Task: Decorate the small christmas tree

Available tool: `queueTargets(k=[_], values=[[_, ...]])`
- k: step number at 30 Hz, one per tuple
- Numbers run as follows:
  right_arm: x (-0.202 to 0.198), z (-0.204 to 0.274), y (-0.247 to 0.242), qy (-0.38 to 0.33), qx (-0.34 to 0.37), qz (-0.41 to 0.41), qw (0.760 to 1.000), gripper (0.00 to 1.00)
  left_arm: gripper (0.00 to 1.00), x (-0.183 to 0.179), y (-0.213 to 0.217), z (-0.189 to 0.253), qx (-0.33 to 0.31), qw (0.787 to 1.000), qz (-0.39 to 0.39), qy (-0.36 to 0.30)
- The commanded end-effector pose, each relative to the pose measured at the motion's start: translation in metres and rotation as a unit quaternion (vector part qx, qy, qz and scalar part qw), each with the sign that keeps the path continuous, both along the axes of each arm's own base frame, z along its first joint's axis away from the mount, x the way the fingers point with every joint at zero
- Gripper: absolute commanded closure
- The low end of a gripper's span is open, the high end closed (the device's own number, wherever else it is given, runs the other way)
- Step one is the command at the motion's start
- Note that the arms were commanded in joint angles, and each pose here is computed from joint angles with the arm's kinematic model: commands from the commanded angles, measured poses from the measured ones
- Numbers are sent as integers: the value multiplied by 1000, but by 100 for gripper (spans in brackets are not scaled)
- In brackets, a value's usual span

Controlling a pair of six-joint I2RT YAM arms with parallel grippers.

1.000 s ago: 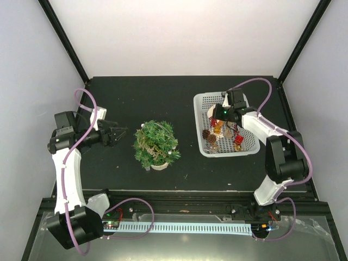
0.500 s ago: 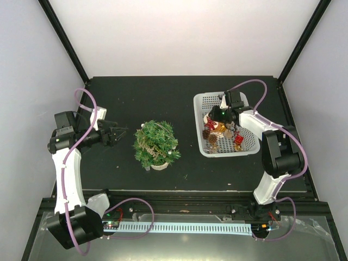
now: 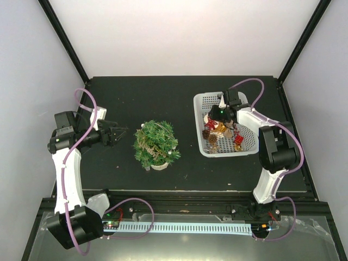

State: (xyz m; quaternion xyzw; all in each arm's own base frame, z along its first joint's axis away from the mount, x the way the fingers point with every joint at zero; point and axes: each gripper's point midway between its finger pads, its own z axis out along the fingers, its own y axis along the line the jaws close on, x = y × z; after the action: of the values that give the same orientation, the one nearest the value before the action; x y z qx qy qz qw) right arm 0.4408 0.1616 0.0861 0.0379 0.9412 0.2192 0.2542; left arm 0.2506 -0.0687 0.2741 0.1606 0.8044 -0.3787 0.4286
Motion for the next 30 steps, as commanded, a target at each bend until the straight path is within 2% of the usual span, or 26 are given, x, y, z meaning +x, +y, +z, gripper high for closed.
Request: queueTargets(k=[1,12,30], values=[[5,2,-4,-3,-18,-11,1000,65,1,1,1,4,-3,1000,1,-6],[-6,17,-7,-16,-13,-13,1000,65,1,1,1,4,-4,1000,0,-7],[-35,-2,-9,15,-18,-1,1000,65,1,0,0,6,-4,1000,0,-11]])
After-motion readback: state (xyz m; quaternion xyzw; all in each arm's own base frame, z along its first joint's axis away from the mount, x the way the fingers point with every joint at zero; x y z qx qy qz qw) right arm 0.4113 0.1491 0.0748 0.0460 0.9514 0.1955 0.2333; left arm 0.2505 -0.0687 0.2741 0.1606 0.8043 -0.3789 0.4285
